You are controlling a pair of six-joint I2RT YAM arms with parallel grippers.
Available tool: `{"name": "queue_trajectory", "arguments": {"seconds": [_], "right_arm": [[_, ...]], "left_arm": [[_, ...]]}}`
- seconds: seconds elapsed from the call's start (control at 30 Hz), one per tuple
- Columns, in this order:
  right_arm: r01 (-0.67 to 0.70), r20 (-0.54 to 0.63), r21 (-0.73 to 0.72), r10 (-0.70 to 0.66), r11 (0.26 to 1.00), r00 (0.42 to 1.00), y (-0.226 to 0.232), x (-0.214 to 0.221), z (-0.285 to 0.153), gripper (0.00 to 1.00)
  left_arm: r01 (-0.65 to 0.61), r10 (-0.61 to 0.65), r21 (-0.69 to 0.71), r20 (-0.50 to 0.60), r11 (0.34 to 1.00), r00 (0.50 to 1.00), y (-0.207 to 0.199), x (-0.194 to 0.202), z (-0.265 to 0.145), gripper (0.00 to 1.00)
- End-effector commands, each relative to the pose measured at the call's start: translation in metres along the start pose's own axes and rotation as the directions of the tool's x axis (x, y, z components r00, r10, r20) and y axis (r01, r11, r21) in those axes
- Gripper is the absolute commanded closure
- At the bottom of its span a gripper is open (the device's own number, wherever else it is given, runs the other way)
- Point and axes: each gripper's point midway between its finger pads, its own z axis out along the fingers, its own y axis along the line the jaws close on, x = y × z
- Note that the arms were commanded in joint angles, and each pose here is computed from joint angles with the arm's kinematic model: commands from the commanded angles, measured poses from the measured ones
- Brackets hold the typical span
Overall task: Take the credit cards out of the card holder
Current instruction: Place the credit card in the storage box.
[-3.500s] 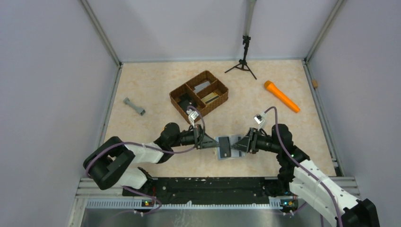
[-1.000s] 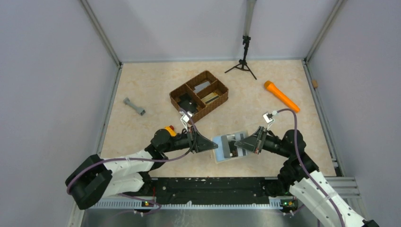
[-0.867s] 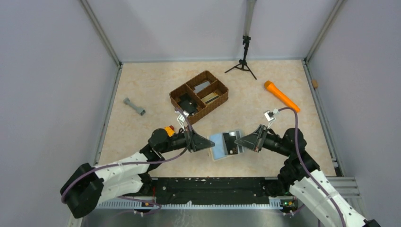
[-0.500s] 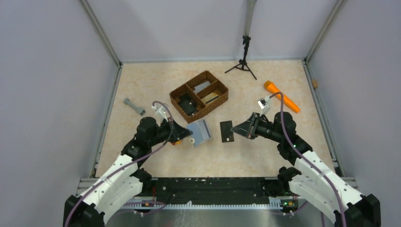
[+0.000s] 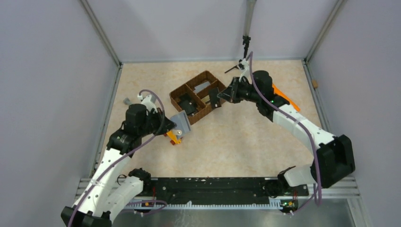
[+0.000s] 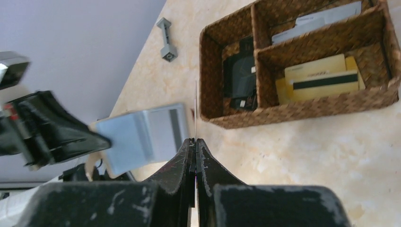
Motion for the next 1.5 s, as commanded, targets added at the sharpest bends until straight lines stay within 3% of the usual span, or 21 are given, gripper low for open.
{"name": "queue_trajectory", "arguments": {"seconds": [0.0, 0.37, 0.67, 1.03, 1.07, 1.1, 1.17, 1.37, 1.47], "right_arm": [[0.104, -0.002, 0.004, -0.104, 0.995, 0.995, 0.002, -0.024, 0.031, 1.0], [0.162, -0.152, 0.015, -0.158, 0.987, 0.976, -0.004, -0.02, 0.133, 1.0], [0.161, -0.259, -0.009, -0.158, 0.987, 0.953, -0.015, 0.016, 0.195, 1.0], [0.14, -0.344, 0.019, -0.125, 0.99, 0.93, -0.035, 0.051, 0.22, 1.0], [0.139, -0.344, 0.015, -0.125, 0.99, 0.931, -0.034, 0.051, 0.221, 0.9], [0.138, -0.344, 0.021, -0.122, 0.99, 0.931, -0.035, 0.051, 0.222, 0.72], [0.143, -0.335, 0.052, -0.117, 0.988, 0.935, -0.037, 0.045, 0.222, 0.52], [0.2, -0.292, 0.072, -0.171, 0.977, 0.941, -0.023, 0.018, 0.201, 0.5], [0.218, -0.265, 0.083, -0.19, 0.972, 0.946, -0.014, 0.008, 0.178, 0.5]], "left_arm": [[-0.073, 0.096, -0.176, 0.127, 0.982, 0.987, 0.013, -0.039, -0.029, 1.0], [-0.042, 0.142, -0.373, 0.244, 0.927, 0.959, 0.037, -0.067, -0.06, 1.0], [-0.051, 0.139, -0.316, 0.263, 0.947, 0.955, 0.029, -0.065, -0.057, 1.0], [-0.072, 0.14, -0.276, 0.238, 0.959, 0.961, 0.026, -0.06, -0.045, 1.0], [-0.072, 0.138, -0.272, 0.234, 0.96, 0.962, 0.026, -0.059, -0.044, 1.0], [-0.072, 0.138, -0.27, 0.235, 0.96, 0.962, 0.026, -0.059, -0.043, 1.0], [-0.079, 0.134, -0.242, 0.219, 0.967, 0.967, 0.022, -0.056, -0.041, 1.0], [-0.1, 0.132, -0.174, 0.185, 0.98, 0.974, 0.011, -0.048, -0.036, 1.0], [-0.118, 0.129, -0.077, 0.151, 0.99, 0.98, -0.002, -0.039, -0.029, 1.0]]}}
